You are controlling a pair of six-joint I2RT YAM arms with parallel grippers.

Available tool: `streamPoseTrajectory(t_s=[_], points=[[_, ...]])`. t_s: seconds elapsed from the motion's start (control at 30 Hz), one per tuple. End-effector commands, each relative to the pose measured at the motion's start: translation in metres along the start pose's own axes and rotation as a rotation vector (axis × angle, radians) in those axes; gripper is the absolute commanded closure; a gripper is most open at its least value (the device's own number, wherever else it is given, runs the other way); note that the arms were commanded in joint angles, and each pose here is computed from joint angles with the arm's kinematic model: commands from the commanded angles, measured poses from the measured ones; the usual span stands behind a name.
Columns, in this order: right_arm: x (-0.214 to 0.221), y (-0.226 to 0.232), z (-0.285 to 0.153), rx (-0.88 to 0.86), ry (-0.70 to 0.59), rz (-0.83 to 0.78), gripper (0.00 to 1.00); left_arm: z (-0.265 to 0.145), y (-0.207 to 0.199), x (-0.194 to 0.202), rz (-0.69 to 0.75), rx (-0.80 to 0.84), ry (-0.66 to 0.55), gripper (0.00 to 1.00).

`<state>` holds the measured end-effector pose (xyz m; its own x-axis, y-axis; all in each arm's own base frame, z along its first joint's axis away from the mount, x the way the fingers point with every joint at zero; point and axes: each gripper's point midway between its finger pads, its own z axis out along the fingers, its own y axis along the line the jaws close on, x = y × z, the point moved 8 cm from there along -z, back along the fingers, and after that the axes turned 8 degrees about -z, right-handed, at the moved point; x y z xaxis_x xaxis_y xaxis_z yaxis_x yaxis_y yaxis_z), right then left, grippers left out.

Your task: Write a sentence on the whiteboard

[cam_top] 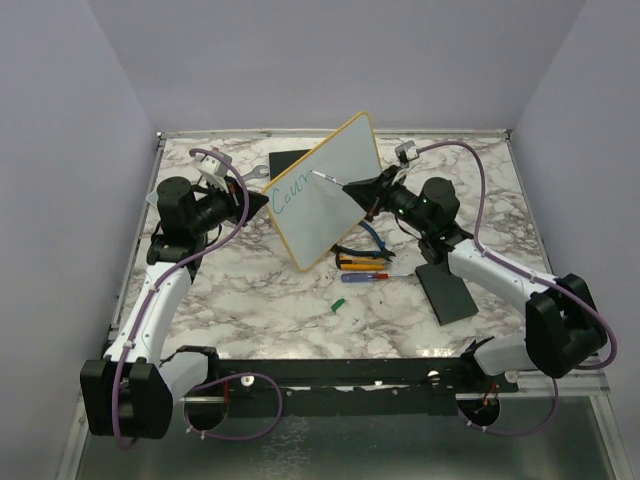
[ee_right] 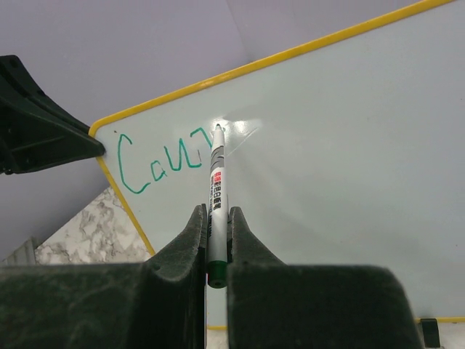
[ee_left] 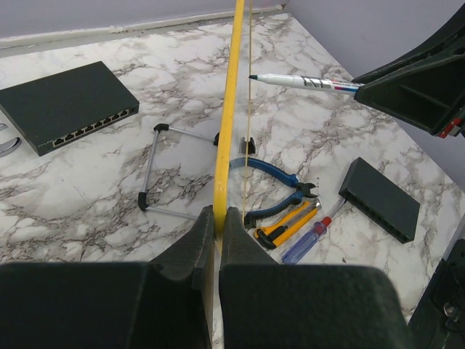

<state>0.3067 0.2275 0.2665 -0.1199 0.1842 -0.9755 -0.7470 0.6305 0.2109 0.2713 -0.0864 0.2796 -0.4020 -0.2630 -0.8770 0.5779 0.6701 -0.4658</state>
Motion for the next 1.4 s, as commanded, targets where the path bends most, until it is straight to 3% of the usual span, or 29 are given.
streamPoseTrajectory(t_s=[0.0,0.63,1.37], points=[[-0.016,0.008,-0.014,0.000,-0.070,-0.029,1.00,-0.004,-0.005,-0.005,0.051,0.026,-0.025,1.00],[0.003,-0.007,-0.001,0.063,-0.002,-0.022,0.99,-0.004,-0.005,-0.005,0.051,0.027,-0.026,1.00],[0.015,-0.001,-0.001,-0.034,0.049,-0.054,0.99,-0.003,-0.004,-0.004,0.049,0.025,-0.023,1.00]])
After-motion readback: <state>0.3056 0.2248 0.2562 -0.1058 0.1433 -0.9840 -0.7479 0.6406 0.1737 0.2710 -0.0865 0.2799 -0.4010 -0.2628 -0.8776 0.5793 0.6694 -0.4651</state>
